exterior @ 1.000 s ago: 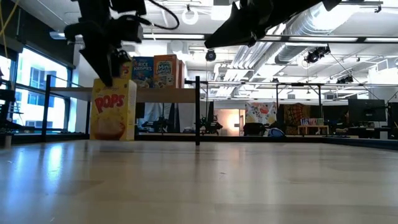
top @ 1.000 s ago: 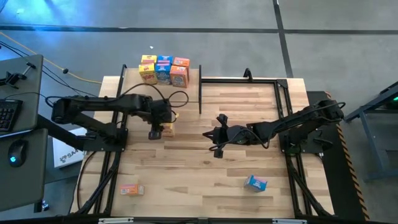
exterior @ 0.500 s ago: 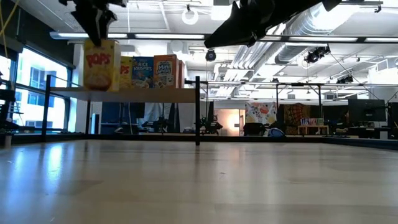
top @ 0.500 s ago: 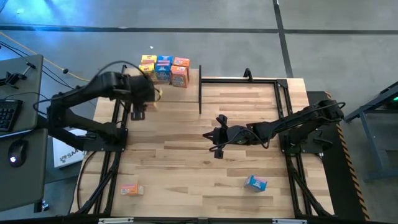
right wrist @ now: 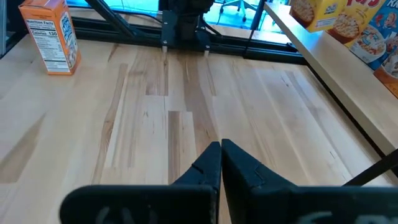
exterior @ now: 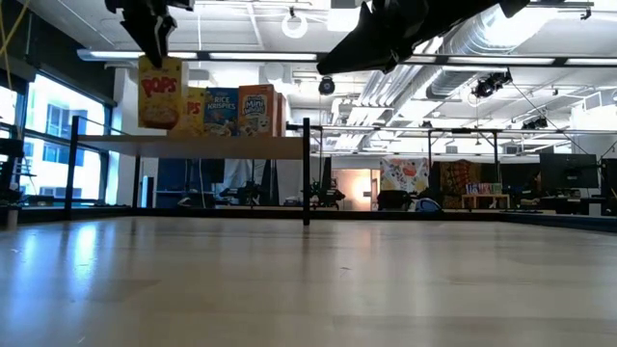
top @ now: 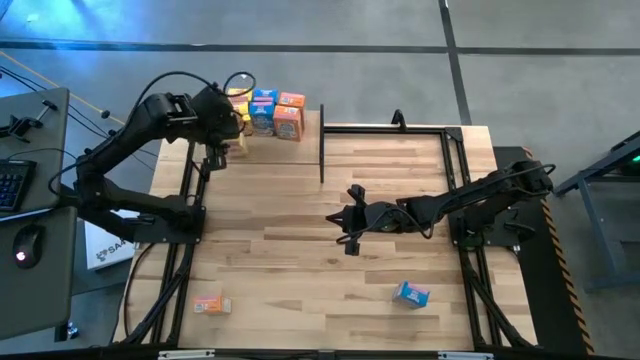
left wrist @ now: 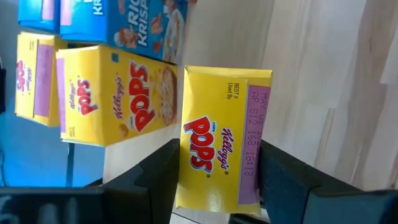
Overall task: Stack cereal on shelf
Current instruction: Put the yellow cereal box on the shelf aligned with other yellow cereal boxes
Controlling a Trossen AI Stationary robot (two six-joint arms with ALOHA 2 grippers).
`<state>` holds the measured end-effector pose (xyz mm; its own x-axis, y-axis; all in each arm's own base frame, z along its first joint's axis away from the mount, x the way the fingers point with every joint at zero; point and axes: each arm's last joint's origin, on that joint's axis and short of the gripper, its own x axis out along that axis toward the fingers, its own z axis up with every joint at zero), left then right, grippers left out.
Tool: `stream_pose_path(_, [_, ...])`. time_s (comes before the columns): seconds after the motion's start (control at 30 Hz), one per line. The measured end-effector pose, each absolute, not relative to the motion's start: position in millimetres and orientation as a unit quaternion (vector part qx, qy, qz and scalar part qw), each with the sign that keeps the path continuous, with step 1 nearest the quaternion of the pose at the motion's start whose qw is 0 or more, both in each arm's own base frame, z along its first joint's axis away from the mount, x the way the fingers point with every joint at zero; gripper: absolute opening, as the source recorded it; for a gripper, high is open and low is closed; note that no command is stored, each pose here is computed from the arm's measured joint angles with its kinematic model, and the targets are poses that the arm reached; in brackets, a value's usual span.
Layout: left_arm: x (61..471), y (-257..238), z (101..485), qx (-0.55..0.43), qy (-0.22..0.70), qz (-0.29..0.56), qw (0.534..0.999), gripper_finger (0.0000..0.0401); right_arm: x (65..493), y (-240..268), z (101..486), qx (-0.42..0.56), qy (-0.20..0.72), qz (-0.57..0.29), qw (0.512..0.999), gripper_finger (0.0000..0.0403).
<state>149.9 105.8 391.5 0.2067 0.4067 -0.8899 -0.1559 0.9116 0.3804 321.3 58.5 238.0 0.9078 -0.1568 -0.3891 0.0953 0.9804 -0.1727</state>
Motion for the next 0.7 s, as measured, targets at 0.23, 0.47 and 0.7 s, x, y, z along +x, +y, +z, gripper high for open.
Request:
stream_pose_path(0.23, [151.0, 113.8, 391.7, 0.092, 0.586, 0.184, 0.783, 0.0179, 321.3, 58.5, 238.0, -0.075, 0.205, -0.065, 0.974, 0.0])
stream_pose_path(0.47, [152.3, 115.5, 392.9, 0.097, 0.579, 0.201, 0.784, 0.0179, 321.4, 58.9, 237.9, -0.073, 0.205, -0.057, 0.974, 0.0])
stream_pose_path(0.7, [156.3, 120.4, 391.2, 0.105, 0.585, 0.217, 0.774, 0.0179, 321.4, 59.0, 237.9, -0.073, 0.205, -0.056, 0.974, 0.0])
